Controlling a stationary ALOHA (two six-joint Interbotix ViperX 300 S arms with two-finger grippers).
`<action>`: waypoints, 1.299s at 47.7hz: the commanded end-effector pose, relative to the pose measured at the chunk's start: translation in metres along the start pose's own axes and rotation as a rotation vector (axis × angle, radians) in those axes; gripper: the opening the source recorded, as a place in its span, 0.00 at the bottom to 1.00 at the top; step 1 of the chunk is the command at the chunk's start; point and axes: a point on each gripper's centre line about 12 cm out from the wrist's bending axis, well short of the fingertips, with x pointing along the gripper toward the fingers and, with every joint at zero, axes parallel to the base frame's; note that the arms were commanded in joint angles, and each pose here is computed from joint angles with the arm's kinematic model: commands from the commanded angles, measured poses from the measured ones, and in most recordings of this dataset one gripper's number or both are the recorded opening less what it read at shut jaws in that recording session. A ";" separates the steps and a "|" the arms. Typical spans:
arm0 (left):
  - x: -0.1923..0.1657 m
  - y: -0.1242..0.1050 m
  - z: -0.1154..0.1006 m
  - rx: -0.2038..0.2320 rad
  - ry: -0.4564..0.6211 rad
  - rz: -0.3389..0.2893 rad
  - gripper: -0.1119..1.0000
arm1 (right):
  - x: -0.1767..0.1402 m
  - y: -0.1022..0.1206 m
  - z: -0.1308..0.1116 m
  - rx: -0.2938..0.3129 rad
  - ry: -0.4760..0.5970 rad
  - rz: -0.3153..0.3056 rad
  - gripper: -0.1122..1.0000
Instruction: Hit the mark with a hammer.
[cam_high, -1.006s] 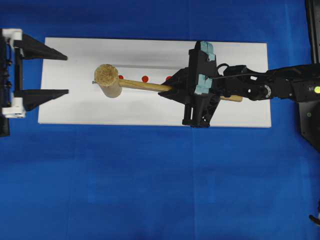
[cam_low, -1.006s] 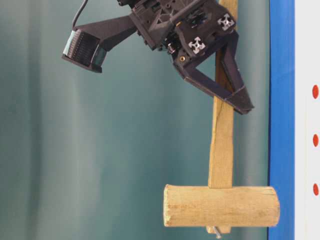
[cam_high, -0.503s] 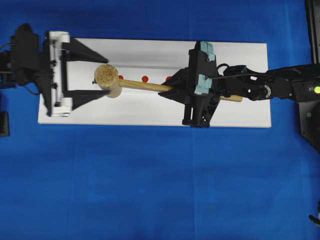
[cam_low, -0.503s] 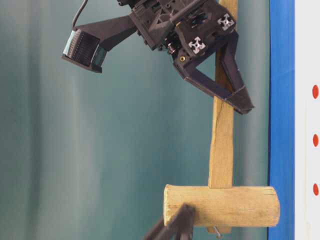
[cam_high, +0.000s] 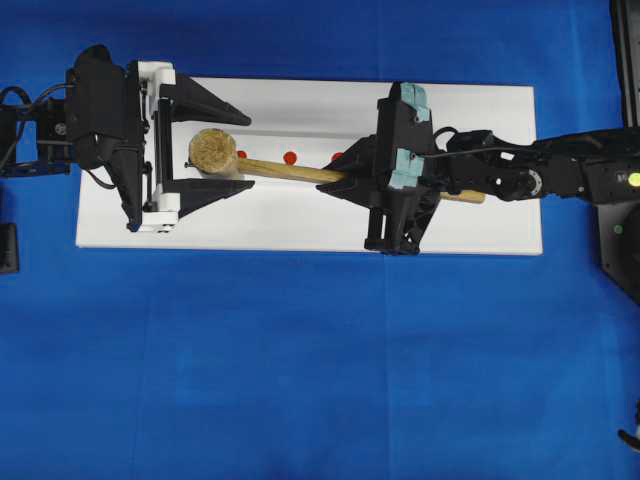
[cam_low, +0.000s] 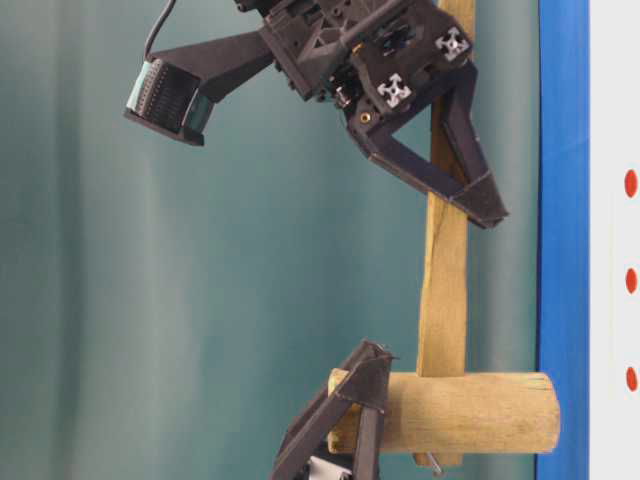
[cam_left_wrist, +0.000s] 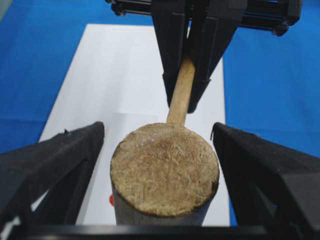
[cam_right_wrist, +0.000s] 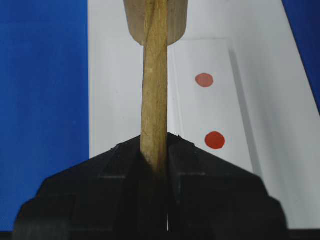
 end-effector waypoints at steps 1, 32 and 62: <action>0.001 -0.001 0.011 -0.012 -0.026 -0.001 0.81 | -0.003 0.001 0.015 0.000 -0.046 -0.001 0.12; -0.003 -0.001 0.010 -0.052 -0.005 -0.003 0.51 | -0.003 0.004 0.016 -0.006 -0.045 0.010 0.12; -0.012 0.004 0.003 -0.397 0.065 0.022 0.51 | -0.021 0.019 0.026 -0.120 -0.150 0.007 0.90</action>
